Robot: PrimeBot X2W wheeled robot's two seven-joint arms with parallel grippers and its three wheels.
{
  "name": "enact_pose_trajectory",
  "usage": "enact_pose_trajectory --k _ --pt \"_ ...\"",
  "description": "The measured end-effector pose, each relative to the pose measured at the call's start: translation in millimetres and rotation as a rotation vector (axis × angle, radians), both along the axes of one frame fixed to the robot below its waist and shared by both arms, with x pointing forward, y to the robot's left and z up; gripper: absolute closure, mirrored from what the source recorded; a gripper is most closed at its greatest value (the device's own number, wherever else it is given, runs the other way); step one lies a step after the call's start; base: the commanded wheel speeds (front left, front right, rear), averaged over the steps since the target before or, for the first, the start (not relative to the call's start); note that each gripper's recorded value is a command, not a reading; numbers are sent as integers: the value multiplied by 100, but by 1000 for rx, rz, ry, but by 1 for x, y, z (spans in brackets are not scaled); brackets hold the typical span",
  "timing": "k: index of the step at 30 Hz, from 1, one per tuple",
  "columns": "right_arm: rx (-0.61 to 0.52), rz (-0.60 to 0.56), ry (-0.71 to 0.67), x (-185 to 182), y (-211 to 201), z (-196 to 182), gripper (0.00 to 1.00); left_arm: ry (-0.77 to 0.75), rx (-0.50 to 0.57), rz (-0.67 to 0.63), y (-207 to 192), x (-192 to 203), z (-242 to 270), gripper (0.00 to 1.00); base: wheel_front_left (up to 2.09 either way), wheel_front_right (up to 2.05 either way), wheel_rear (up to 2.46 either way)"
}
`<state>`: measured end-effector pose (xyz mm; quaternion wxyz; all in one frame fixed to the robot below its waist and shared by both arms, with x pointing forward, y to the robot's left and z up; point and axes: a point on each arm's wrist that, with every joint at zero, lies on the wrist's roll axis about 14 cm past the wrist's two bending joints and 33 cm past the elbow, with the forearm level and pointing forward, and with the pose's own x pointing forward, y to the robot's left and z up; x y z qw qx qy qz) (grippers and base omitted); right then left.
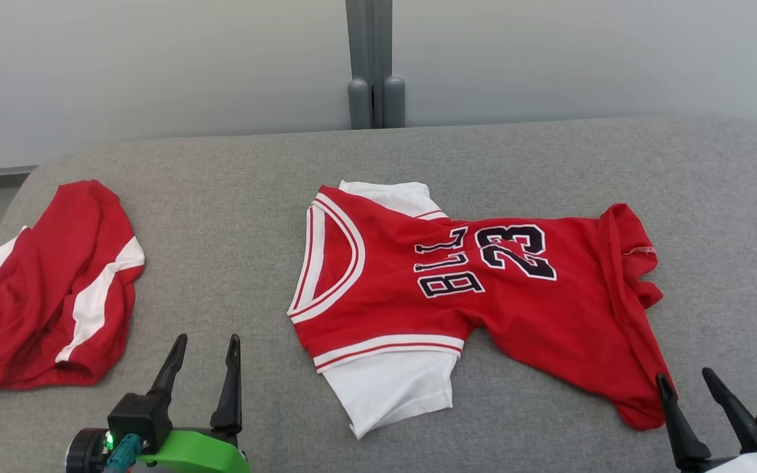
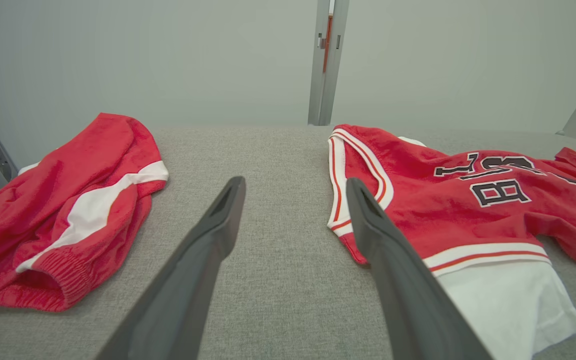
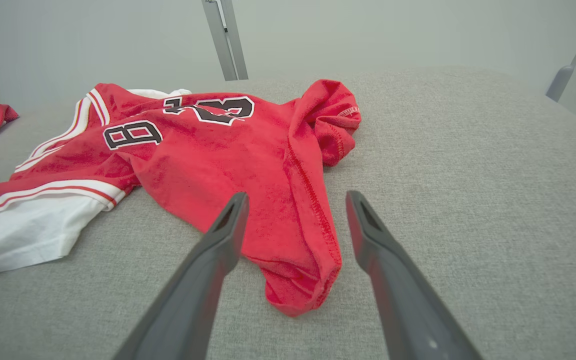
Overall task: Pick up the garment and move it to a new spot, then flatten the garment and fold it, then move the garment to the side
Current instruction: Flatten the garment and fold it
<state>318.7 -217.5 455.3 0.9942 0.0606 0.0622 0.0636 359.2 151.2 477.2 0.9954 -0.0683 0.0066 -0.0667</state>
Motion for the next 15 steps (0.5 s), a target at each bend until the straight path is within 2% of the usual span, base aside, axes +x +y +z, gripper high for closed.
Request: enact_pose_trajectory --k 5,15 --pt "23 -12 -107 11 10 29 0 -23 14 18 7 -2 7 0 0 0 0" --pt "45 14 -179 21 35 48 0 -52 30 91 32 -9 16 0 0 0 0"
